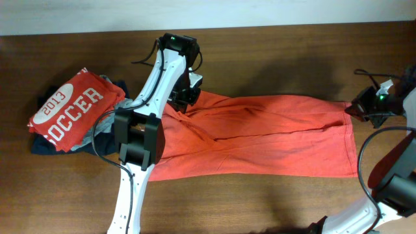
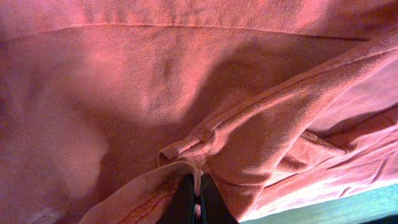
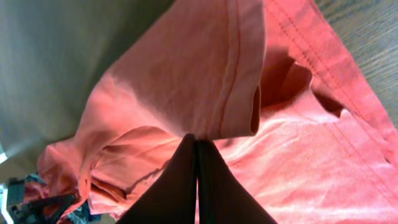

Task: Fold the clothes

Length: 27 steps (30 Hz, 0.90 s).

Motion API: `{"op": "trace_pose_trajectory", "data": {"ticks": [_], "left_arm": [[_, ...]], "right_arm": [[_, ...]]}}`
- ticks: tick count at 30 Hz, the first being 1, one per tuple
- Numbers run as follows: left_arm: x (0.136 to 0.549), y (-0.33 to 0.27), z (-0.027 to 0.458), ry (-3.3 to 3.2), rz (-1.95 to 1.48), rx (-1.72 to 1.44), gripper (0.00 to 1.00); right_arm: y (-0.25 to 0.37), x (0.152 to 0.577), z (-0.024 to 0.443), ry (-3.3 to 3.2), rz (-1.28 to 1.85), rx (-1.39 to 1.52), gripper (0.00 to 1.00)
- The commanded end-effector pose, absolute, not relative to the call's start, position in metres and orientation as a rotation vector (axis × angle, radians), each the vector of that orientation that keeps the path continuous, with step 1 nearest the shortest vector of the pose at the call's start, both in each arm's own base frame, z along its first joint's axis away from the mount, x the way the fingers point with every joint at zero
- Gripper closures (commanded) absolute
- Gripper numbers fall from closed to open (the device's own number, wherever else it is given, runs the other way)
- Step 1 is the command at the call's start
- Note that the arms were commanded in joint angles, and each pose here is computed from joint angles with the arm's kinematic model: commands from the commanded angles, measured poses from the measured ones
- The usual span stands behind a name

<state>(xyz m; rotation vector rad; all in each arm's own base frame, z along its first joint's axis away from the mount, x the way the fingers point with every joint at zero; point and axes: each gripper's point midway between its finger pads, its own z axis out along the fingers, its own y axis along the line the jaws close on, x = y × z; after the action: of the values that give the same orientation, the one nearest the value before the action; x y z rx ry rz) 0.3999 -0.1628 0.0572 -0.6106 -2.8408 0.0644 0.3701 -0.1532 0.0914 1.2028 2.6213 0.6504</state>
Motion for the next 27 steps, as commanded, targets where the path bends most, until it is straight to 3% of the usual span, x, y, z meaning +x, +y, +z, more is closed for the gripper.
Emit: {"op": "trace_pose_trajectory", "data": {"ticks": [1, 9, 20, 27], "left_arm": [[0.4, -0.159, 0.072, -2.876, 0.052, -0.578, 0.99], [0.393, -0.149, 0.078, -2.865, 0.005, -0.578, 0.99], [0.366, -0.126, 0.058, -2.742, -0.108, -0.556, 0.99], [0.369, -0.114, 0.057, -2.745, -0.096, -0.51, 0.99]], "right_arm": [[-0.15, 0.371, 0.126, 2.569, 0.656, 1.109, 0.96], [-0.15, 0.366, 0.13, 2.583, 0.624, 1.104, 0.96], [-0.179, 0.336, 0.114, 2.686, 0.295, 1.207, 0.96], [-0.18, 0.337, 0.114, 2.686, 0.29, 1.205, 0.96]]}}
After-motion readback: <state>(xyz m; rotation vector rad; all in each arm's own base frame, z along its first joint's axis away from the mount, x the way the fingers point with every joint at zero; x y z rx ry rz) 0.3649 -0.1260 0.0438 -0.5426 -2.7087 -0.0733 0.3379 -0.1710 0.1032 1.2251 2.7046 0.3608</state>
